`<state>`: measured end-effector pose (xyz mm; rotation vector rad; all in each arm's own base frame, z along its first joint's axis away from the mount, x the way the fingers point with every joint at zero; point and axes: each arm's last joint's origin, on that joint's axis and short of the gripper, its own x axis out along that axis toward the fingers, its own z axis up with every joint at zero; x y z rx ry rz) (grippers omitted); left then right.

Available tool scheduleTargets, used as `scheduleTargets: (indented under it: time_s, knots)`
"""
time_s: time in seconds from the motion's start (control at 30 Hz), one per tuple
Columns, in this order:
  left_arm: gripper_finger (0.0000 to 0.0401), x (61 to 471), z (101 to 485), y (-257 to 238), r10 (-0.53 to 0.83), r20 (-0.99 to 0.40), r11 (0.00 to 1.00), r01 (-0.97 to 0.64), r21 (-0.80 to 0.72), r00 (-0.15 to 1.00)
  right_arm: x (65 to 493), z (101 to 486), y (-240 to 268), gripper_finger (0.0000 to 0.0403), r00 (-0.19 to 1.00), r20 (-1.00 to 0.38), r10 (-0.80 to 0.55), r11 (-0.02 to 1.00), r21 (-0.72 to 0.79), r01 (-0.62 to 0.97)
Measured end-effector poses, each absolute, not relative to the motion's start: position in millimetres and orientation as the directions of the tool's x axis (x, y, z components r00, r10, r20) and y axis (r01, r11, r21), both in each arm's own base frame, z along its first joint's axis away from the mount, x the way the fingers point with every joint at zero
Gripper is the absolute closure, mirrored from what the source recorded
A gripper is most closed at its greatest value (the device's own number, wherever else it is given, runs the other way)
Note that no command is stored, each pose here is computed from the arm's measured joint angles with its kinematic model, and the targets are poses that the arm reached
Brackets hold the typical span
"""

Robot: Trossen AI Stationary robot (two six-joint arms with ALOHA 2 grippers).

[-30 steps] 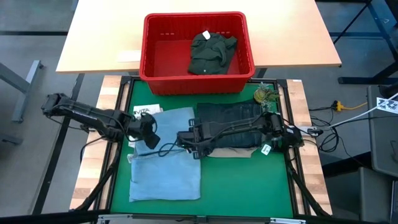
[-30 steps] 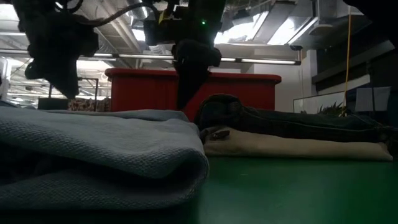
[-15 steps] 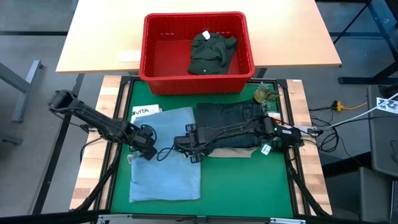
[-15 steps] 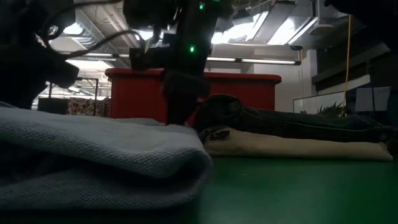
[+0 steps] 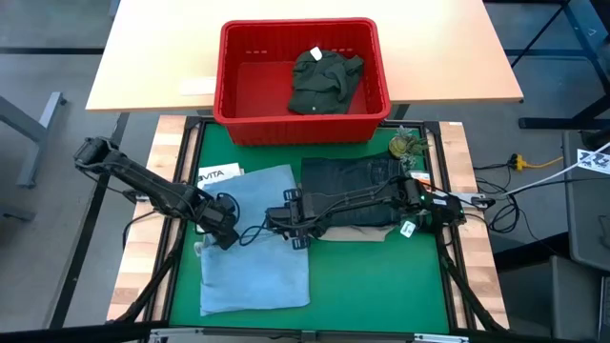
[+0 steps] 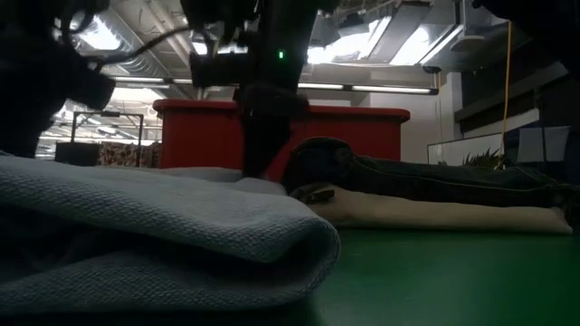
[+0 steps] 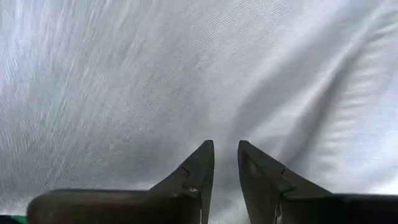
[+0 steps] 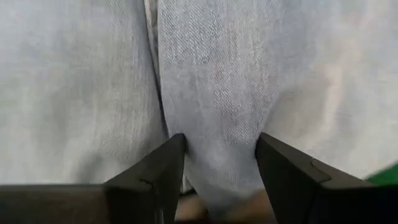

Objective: Fold Laundry from Bin
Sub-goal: Fold the light blue jeans

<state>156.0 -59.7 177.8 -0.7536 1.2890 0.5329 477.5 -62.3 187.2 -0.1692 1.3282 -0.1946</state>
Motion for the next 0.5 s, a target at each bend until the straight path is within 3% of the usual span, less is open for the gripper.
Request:
scheduleTargets:
  time_s: [0.23, 0.5]
  knots:
    - [0.0332, 158, 211, -61, -0.093, -0.947, 0.71, -0.646, -0.28, 0.309, 477, 216, -54, 0.0205, 0.223, -0.947, -0.23, 0.973, -0.231, 0.022]
    - [0.0332, 161, 224, -73, -0.329, -0.899, 0.701, -0.563, -0.437, 0.288, 472, 241, -9, 0.0205, 0.199, -0.96, -0.195, 0.974, -0.214, -0.079]
